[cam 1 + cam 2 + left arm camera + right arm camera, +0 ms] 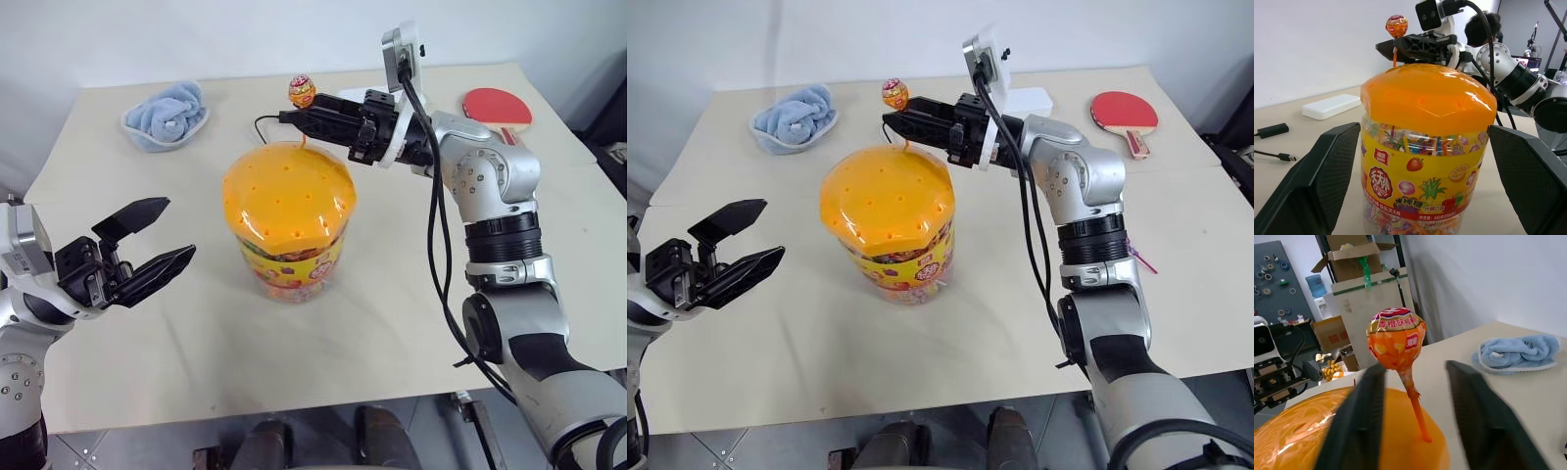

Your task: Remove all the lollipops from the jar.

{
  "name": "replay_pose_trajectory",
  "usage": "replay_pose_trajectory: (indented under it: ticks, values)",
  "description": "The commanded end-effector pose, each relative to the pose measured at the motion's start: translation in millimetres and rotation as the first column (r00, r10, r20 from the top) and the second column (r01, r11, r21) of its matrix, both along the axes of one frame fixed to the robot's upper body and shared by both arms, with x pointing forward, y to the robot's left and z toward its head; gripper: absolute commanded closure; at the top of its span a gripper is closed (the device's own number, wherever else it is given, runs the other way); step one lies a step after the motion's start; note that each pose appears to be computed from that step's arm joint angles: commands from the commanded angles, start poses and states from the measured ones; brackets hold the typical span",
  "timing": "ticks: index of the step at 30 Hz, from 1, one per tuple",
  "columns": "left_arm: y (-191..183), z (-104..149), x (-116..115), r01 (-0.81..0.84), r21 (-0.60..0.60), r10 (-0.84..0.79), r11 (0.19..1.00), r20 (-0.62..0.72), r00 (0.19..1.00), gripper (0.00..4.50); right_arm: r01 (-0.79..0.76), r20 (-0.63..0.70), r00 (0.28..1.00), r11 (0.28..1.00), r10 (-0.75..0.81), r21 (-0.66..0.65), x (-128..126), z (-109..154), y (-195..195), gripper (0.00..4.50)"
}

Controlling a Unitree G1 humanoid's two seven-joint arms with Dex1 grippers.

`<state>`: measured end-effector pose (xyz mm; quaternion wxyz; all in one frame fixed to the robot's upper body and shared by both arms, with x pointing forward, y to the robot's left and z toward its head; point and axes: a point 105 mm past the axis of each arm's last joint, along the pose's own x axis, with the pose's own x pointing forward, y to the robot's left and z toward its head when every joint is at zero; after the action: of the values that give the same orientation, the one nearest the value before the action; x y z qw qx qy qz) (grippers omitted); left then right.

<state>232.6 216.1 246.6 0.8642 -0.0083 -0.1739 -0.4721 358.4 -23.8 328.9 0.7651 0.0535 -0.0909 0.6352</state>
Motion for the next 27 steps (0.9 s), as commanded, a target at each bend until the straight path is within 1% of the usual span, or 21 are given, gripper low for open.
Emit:
replay_pose_trajectory:
  ticks: [1, 2, 3, 5, 7, 8, 10, 11, 12, 13, 15, 16, 17, 18, 19, 20, 22, 23, 26, 27]
  values:
    - [-3, 11, -5, 0.017, 0.01, -0.018, 1.0, 0.058, 0.998, 0.08, -0.06, 0.084, 0.995, 0.991, 0.05, 0.122, -13, 40, -10, 3.99]
    - [-4, 12, -4, 0.025, 0.01, -0.025, 1.0, 0.062, 0.998, 0.08, -0.073, 0.092, 0.994, 0.984, 0.058, 0.163, -14, 49, -16, 4.35]
    - [-5, 13, -3, 0.033, 0.01, -0.034, 0.999, 0.066, 0.997, 0.08, -0.087, 0.108, 0.992, 0.974, 0.066, 0.208, -16, 58, -23, 4.47]
    - [-8, 14, -1, 0.053, 0.013, -0.053, 0.999, 0.07, 0.996, 0.08, -0.094, 0.119, 0.991, 0.959, 0.064, 0.267, -18, 72, -38, 4.47]
    - [-13, 14, 1, 0.08, 0.021, -0.081, 0.997, 0.074, 0.994, 0.08, -0.052, 0.138, 0.99, 0.954, 0.011, 0.296, -16, 81, -58, 4.47]
    - [-16, 14, 1, 0.094, 0.032, -0.096, 0.995, 0.074, 0.993, 0.08, -0.007, 0.144, 0.989, 0.959, -0.036, 0.284, -12, 81, -67, 4.47]
    - [-23, 9, 2, 0.125, 0.104, -0.133, 0.987, 0.07, 0.989, 0.08, 0.183, 0.169, 0.964, 0.974, -0.205, 0.134, 5, 65, -96, 4.47]
    - [-26, 7, 2, 0.141, 0.132, -0.151, 0.981, 0.065, 0.986, 0.08, 0.277, 0.167, 0.945, 0.96, -0.281, 0.044, 14, 55, -112, 4.47]
    - [-30, 2, 0, 0.171, 0.19, -0.184, 0.967, 0.05, 0.982, 0.08, 0.391, 0.165, 0.912, 0.918, -0.376, -0.071, 22, 39, -138, 4.47]
    - [-33, -2, -2, 0.192, 0.227, -0.205, 0.955, 0.038, 0.978, 0.08, 0.454, 0.164, 0.887, 0.879, -0.431, -0.144, 26, 30, -156, 4.47]
    - [-39, -9, -11, 0.263, 0.293, -0.276, 0.919, 0.001, 0.961, 0.08, 0.583, 0.106, 0.809, 0.766, -0.579, -0.269, 31, 7, -204, 4.47]
    - [-41, -11, -14, 0.285, 0.302, -0.296, 0.91, -0.009, 0.955, 0.08, 0.61, 0.092, 0.783, 0.732, -0.615, -0.303, 31, 1, -217, 4.47]
    - [-43, -11, -16, 0.306, 0.302, -0.315, 0.903, -0.02, 0.949, 0.08, 0.659, 0.094, 0.723, 0.642, -0.685, -0.391, 30, -18, -242, 4.47]
    - [-43, -11, -18, 0.316, 0.3, -0.323, 0.9, -0.026, 0.946, 0.08, 0.679, 0.105, 0.685, 0.58, -0.721, -0.449, 28, -31, -258, 4.47]
    - [-43, -11, -18, 0.321, 0.295, -0.326, 0.9, -0.033, 0.945, 0.08, 0.7, 0.124, 0.633, 0.495, -0.764, -0.515, 25, -47, -279, 4.47]
    - [-42, -11, -18, 0.324, 0.291, -0.327, 0.9, -0.038, 0.944, 0.08, 0.707, 0.141, 0.599, 0.439, -0.788, -0.555, 22, -57, -293, 4.47]
    - [-40, -12, -15, 0.315, 0.284, -0.317, 0.906, -0.039, 0.947, 0.08, 0.702, 0.162, 0.558, 0.359, -0.814, -0.615, 15, -78, -314, 4.47]
    - [-39, -14, -13, 0.307, 0.275, -0.307, 0.911, -0.042, 0.951, 0.08, 0.678, 0.157, 0.532, 0.308, -0.832, -0.667, 10, -100, -328, 4.47]
    - [-39, -16, -9, 0.302, 0.251, -0.3, 0.92, -0.048, 0.953, 0.08, 0.62, 0.142, 0.483, 0.222, -0.864, -0.753, -4, -145, -354, 4.47]
    - [-40, -16, -9, 0.303, 0.244, -0.3, 0.921, -0.046, 0.953, 0.08, 0.614, 0.138, 0.468, 0.209, -0.873, -0.761, -6, -153, -359, 4.47]
